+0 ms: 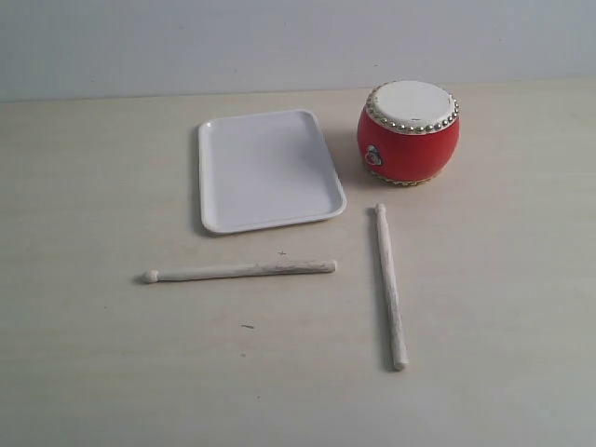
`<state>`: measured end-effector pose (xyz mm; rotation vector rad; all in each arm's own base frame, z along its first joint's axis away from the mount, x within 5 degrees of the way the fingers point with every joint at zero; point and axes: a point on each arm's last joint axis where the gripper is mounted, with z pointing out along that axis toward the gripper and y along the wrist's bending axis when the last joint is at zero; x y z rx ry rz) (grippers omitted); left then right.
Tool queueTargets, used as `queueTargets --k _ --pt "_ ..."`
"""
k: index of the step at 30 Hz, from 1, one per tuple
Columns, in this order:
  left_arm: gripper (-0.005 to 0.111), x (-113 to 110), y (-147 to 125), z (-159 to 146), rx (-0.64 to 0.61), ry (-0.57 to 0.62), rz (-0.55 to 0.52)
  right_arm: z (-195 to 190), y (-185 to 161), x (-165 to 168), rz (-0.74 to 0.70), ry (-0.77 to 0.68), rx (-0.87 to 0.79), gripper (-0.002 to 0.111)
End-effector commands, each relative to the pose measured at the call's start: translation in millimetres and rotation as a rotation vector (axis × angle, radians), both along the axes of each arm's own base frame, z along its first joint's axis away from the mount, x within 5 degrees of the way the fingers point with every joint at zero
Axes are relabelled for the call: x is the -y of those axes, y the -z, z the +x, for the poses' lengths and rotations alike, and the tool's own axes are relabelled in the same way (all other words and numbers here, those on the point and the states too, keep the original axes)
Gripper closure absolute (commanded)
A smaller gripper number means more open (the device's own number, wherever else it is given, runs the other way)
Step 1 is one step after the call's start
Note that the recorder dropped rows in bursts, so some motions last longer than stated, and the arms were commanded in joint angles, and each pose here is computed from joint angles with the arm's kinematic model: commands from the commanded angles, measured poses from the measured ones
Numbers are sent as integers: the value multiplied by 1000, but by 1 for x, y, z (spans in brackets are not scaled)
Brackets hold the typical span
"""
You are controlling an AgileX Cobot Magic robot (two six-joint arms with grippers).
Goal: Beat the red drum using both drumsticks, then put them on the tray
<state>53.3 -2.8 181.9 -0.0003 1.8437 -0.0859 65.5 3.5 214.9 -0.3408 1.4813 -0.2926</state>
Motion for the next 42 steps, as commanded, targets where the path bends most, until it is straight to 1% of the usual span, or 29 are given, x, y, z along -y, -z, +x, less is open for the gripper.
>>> queueTargets --k 1,3,6,9,11,16,18,20,25,27,30,34,36,39,42 --pt "107 0 1 0 6 3 -6 -11 -33 -11 230 -184 371 108" --pt "107 0 1 0 6 3 -6 -18 -45 -14 330 -274 501 108" --pt "107 0 1 0 6 3 -6 -28 -56 -16 357 -352 654 108" --pt "107 0 1 0 6 3 -6 -34 -61 -17 376 -402 725 108" --pt "107 0 1 0 6 3 -6 -38 -64 -18 424 -451 758 108" --pt "107 0 1 0 6 3 -6 -49 -70 -20 634 -647 808 108" --pt "107 0 1 0 6 3 -6 -51 -72 -20 677 -691 815 108" --pt "107 0 1 0 6 3 -6 -51 -72 -20 727 -720 797 108" --pt "107 0 1 0 6 3 -6 -52 -72 -19 941 -847 723 108" --pt "107 0 1 0 6 3 -4 -51 -72 -19 1007 -872 693 108" --pt "107 0 1 0 6 3 -4 -44 -69 -15 1066 -795 652 108" --pt "107 0 1 0 6 3 -4 -42 -69 -9 1118 -751 667 108" --pt "107 0 1 0 6 3 -4 -35 -71 -5 1151 -654 629 108" --pt "107 0 1 0 6 3 -4 -20 -91 1 1249 -472 478 108" --pt "107 0 1 0 6 3 -4 3 -111 2 1282 -294 264 108"
